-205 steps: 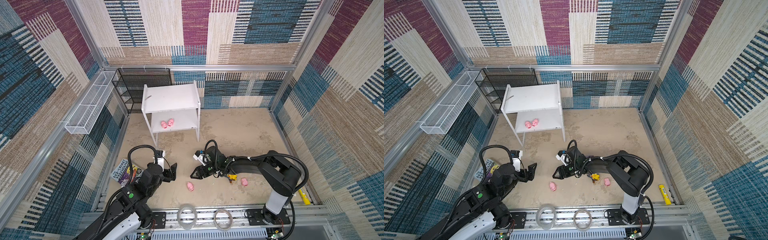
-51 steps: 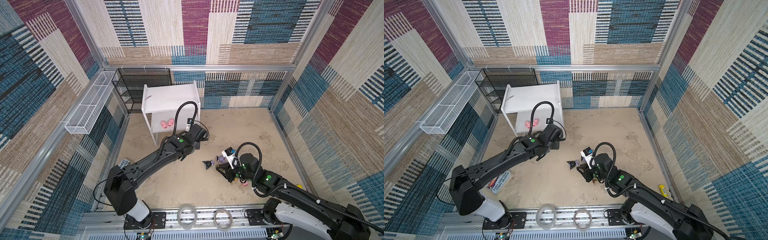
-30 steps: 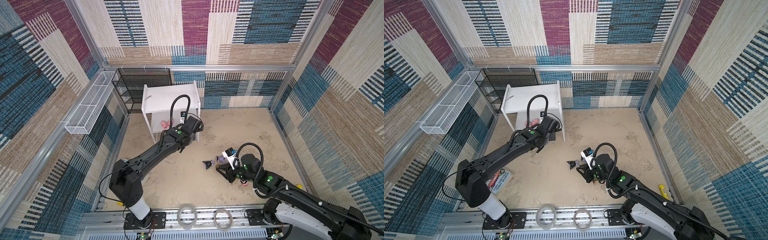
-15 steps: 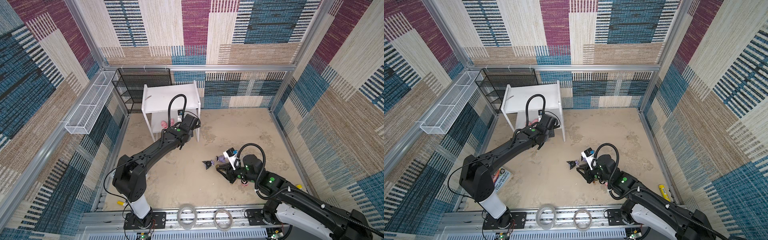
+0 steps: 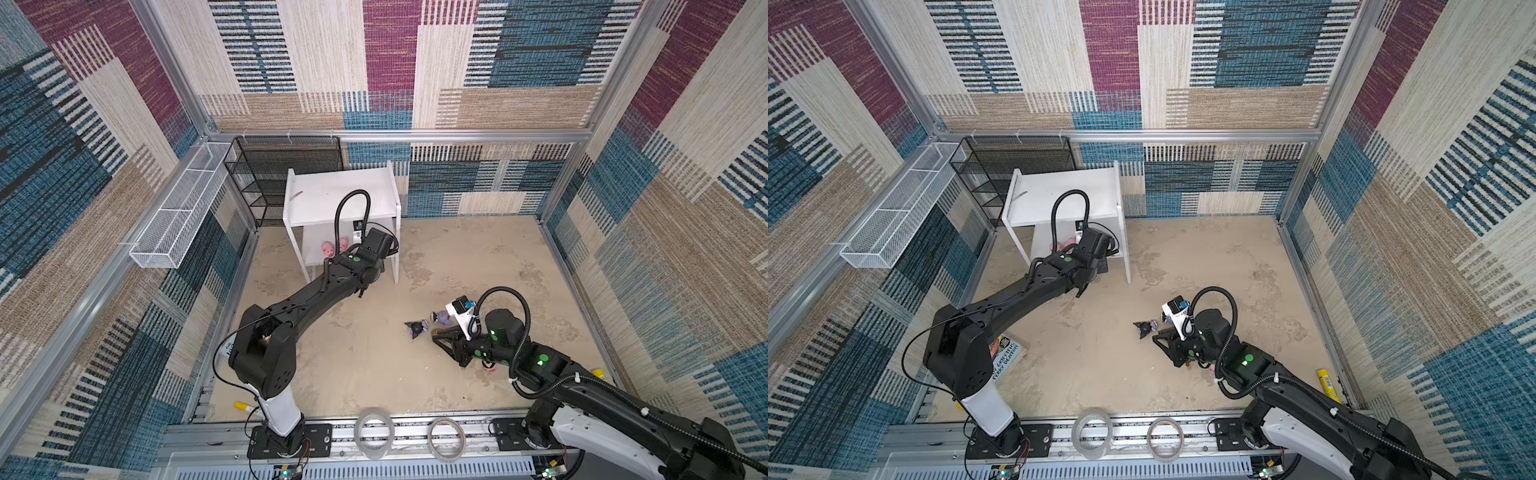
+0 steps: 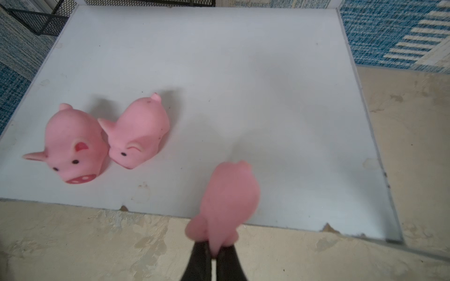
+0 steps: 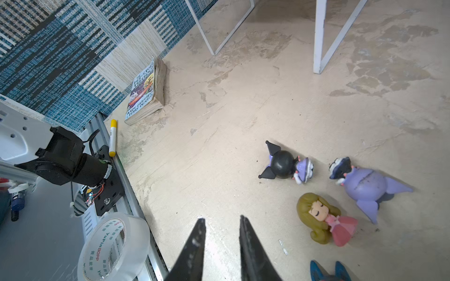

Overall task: Place and organize the plastic toys onto the shelf
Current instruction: 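Carry the pig with the left gripper onto the shelf's lower level, then open the left gripper to set the pig beside the other two pigs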

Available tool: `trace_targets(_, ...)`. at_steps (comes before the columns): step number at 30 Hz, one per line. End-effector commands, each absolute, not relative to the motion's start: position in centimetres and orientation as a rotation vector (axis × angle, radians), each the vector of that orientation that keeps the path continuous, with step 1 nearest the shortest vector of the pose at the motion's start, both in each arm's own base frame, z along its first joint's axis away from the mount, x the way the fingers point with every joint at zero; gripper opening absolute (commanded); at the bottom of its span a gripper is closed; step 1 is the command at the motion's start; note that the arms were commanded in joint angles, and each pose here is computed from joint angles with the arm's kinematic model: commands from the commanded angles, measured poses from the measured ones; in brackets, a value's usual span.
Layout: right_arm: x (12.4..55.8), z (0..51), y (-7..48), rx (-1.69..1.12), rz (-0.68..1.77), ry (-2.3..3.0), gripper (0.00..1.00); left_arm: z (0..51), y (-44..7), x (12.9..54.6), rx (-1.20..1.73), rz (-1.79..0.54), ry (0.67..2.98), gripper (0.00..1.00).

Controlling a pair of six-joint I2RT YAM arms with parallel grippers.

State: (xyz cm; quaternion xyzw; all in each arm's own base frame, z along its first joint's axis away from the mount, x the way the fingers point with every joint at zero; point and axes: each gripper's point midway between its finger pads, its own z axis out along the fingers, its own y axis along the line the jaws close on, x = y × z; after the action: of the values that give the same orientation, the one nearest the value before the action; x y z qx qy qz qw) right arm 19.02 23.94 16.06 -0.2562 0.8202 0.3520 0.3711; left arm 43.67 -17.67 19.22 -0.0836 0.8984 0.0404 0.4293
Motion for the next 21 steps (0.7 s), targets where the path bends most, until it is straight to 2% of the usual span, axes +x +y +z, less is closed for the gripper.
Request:
trace_targets(1,19.17,16.52,24.23,-0.654,0.919,2.081,0.27,19.95,-17.52,44.19,-0.181,0.116,2.208,0.02)
trace_targets(7,19.19,16.52,24.28,-0.655,0.92,2.083,0.27,19.81,-17.4,44.44,-0.184,0.113,2.211,0.07)
trace_targets(16,19.23,16.32,24.31,-0.658,0.915,2.089,0.27,19.9,-17.61,44.44,-0.18,0.086,2.215,0.24)
trace_targets(21,19.25,16.4,24.33,-0.658,0.916,2.086,0.27,20.09,-17.62,44.28,-0.18,0.075,2.216,0.28)
